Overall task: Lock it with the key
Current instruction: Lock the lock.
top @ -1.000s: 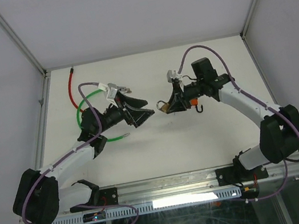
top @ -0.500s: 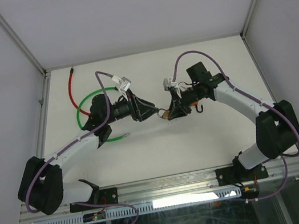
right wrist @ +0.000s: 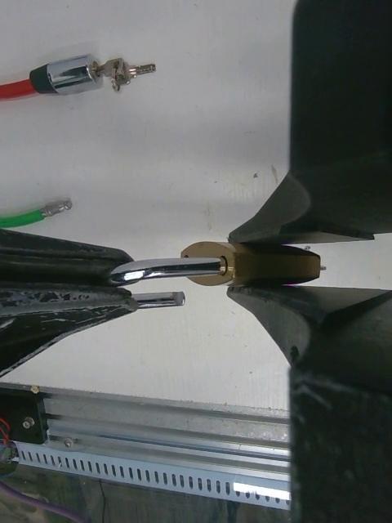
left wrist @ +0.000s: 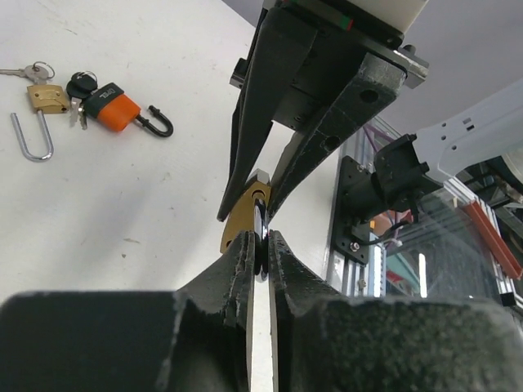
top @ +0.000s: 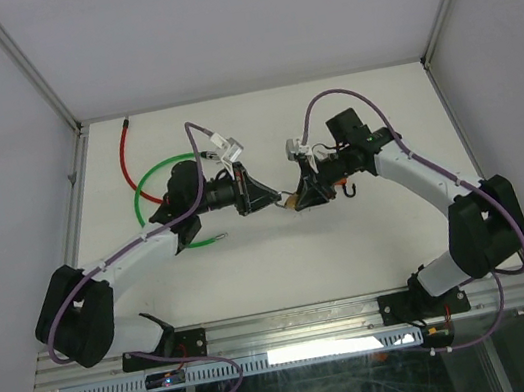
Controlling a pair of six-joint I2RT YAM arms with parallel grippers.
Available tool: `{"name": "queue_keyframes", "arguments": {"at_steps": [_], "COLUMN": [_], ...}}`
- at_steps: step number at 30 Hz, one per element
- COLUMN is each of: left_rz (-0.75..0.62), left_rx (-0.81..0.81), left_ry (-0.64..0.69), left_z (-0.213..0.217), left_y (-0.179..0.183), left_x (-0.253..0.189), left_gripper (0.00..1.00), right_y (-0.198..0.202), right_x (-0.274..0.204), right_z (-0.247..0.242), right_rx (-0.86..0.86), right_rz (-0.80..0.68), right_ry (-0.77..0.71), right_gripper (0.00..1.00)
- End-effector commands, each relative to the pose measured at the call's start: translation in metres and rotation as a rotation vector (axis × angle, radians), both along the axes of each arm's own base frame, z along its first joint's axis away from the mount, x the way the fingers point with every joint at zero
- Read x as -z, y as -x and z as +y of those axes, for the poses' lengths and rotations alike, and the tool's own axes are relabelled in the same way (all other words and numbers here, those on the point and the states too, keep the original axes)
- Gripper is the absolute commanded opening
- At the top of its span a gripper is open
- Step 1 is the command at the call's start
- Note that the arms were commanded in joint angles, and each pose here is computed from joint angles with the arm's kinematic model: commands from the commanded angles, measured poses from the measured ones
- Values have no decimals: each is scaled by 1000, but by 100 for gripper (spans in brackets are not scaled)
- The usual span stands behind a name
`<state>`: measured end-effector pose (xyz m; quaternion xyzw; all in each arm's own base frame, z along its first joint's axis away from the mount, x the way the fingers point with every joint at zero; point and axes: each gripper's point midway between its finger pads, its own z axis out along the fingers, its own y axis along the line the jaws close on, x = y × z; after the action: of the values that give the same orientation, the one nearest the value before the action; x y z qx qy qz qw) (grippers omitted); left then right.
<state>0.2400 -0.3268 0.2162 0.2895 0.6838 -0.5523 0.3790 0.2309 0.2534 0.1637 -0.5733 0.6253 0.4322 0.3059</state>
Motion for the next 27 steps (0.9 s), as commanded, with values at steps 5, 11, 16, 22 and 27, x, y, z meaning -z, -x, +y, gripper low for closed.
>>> {"name": "queue_keyframes", "arguments": {"at_steps": [5,11,16,22,27], "left_rz": [-192,-348,-519,-676,-719], "left_rx": [157,210,178,173,216], "left_ry": [25,40,-9,-76,-114], "left_z": [-7,-5,0,1,0], "left_y": [16,28,33,36,37], "left_x": [-22,-40,-45,-28,1], "left_gripper": [0,0,0,0,0], "right_y": [12,22,23,12,7], "right_x": [-41,-42,-38,-29,-20], "right_z": [13,19,23,35,41], "right_rx": [-134,-177,-196,-136,-130], "right_rz": [-37,19,-14,-97,-160], "right_ry": [-129,-137,-178,-170,-173], "right_gripper": [0,0,0,0,0]}}
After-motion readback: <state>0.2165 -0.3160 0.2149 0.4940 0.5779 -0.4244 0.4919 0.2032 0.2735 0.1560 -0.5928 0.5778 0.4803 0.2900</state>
